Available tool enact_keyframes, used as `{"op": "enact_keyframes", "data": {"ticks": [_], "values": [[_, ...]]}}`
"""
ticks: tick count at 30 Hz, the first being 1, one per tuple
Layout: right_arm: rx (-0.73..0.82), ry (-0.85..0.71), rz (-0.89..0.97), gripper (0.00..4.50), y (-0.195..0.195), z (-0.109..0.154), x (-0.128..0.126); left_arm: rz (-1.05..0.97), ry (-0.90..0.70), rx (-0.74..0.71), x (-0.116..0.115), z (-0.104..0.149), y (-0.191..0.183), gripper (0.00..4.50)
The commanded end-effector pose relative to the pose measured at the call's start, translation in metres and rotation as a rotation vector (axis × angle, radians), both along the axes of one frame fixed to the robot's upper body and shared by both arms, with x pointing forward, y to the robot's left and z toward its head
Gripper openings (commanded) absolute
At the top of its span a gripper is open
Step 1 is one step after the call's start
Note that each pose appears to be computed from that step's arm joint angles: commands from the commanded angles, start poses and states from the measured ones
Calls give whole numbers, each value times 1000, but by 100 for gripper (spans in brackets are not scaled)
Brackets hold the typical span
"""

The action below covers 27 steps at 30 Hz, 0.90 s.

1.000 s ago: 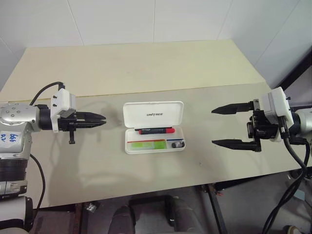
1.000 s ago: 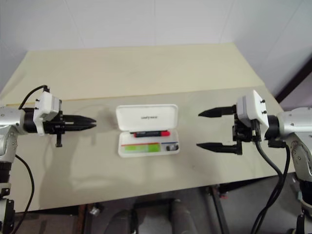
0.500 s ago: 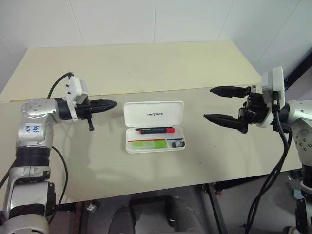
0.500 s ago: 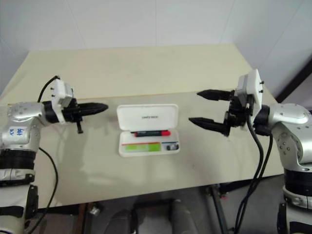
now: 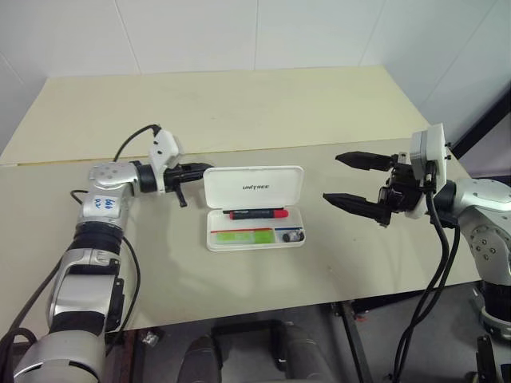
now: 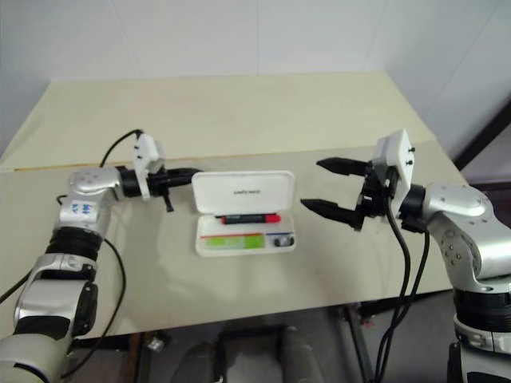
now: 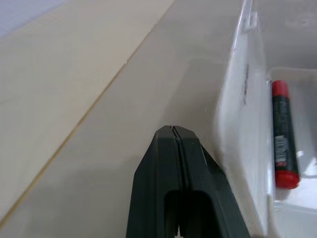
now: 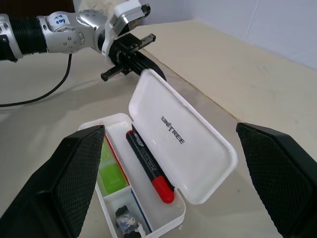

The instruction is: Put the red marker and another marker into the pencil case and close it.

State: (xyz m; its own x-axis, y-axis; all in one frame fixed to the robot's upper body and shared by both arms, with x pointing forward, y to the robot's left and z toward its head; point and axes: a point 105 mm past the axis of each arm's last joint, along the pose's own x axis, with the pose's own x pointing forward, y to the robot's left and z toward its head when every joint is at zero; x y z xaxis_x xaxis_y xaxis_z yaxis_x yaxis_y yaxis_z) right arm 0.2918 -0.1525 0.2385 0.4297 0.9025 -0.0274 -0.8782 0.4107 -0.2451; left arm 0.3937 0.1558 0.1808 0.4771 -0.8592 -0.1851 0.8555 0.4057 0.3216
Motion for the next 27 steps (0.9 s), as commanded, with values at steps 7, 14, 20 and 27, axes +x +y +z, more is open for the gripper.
{"op": "enact_keyframes", "data": {"ticks": [7,14,20,27], "values": [[30,-41,-13,450,1,9,-8,-323,-5,19,-43,9,-32,3],[44,-36,-18,450,4,4,-8,-431,48,130,-64,-9,-42,3],[62,-37,-32,450,6,2,-9,-473,147,245,-79,-43,-50,3],[83,-32,-48,450,9,-3,-11,-407,174,307,-74,-63,-55,3]]}}
